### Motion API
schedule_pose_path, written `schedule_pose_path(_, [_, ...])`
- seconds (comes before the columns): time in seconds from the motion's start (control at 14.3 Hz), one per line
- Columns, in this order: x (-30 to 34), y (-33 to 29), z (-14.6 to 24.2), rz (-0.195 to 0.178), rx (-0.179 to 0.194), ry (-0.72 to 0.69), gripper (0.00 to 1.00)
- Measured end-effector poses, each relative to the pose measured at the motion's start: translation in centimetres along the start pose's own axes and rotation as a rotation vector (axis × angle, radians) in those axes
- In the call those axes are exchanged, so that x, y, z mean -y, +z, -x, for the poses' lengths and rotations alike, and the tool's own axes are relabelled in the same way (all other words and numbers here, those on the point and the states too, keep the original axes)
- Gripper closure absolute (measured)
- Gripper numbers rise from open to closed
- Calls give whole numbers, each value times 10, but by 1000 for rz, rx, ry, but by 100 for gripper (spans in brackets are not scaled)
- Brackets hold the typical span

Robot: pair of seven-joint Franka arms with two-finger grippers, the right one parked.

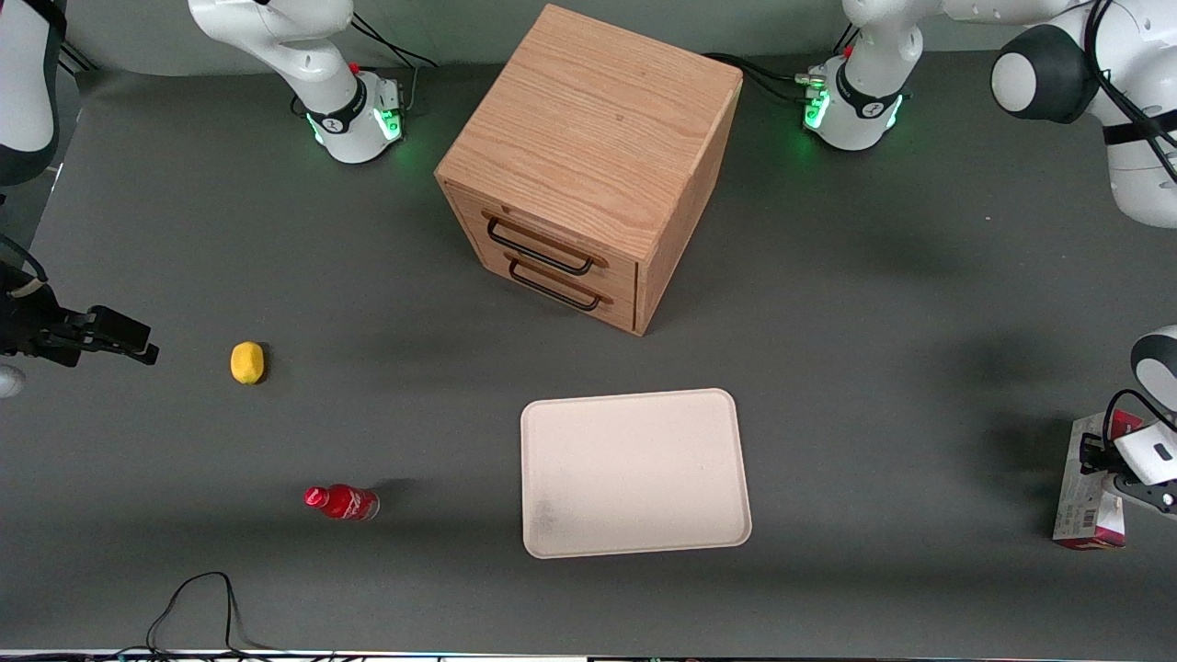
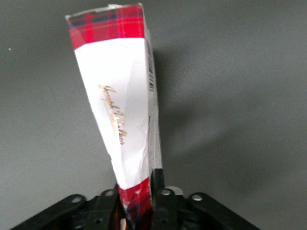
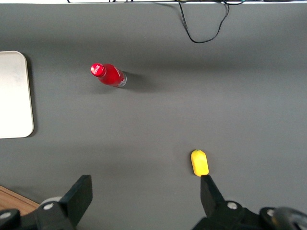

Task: Place red cookie box on tray
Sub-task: 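Close the left gripper on the cookie box's end and lift it, then carry the held cookie box over to the white tray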

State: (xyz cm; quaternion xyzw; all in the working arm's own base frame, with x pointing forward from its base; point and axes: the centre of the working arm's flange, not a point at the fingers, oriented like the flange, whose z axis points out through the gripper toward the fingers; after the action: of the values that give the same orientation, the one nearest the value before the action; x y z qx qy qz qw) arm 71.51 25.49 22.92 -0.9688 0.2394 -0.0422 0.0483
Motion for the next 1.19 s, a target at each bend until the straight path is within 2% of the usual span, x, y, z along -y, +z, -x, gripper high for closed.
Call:
schedule_pose_path(0.07, [-1, -1, -2, 0, -2, 0, 91])
schedule_pose_path(0.42, [0, -15, -10, -4, -12, 4, 93])
schedule_pose_path(0.63, [-15, -62, -27, 63, 18, -25, 93])
schedule_pose_path(0.84, [-68, -155, -60, 137, 67, -131, 93])
schedule_pose_path(1.05, [-144, -236, -91, 182, 123, -247, 93])
schedule_pose_path(1.19, [-200, -274, -119, 192, 143, -322, 93])
